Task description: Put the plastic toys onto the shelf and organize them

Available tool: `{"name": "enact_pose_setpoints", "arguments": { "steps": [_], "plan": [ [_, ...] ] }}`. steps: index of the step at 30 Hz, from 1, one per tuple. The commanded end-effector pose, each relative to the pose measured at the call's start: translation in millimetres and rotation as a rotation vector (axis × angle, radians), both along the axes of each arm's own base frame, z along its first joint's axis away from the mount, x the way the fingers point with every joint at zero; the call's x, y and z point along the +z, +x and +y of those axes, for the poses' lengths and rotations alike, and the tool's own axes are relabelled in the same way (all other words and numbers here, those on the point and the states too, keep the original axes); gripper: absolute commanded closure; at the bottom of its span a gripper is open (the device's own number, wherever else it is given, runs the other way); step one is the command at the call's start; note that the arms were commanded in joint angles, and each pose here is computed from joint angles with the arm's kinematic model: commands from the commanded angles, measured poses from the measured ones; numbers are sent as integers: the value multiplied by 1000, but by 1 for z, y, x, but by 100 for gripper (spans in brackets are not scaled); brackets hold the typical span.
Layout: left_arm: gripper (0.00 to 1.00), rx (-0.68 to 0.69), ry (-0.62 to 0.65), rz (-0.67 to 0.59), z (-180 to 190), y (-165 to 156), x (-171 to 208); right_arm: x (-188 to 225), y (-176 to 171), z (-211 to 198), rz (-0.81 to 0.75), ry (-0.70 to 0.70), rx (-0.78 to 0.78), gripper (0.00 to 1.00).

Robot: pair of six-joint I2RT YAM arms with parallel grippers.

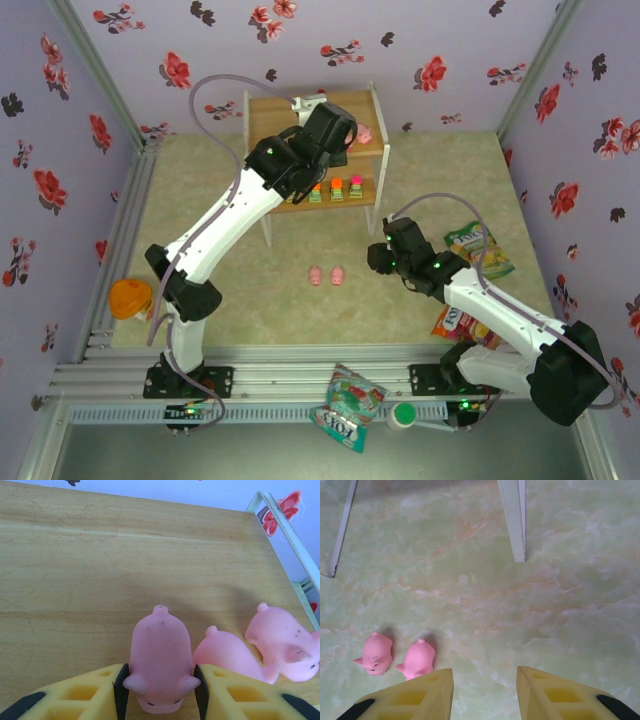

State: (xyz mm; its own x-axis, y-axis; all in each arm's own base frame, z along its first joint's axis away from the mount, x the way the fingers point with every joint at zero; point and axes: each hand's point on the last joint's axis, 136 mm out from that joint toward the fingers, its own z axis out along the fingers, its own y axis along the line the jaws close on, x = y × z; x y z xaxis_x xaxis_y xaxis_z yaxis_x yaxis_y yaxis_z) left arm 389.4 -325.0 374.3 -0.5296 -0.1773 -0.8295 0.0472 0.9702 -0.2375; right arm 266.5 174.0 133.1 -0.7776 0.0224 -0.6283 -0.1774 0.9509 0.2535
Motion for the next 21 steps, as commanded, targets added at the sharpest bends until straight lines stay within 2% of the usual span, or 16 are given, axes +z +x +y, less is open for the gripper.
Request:
{"name": "enact_pose_setpoints", "arguments": {
  "steps": [1, 21],
  "plan": [
    [57, -6, 4, -12, 0, 4, 5, -3, -2, -3, 9, 12, -8, 61],
    [53, -32, -18, -48, -3, -4, 22, -3, -2, -2, 12, 14, -5, 61]
  ]
}}
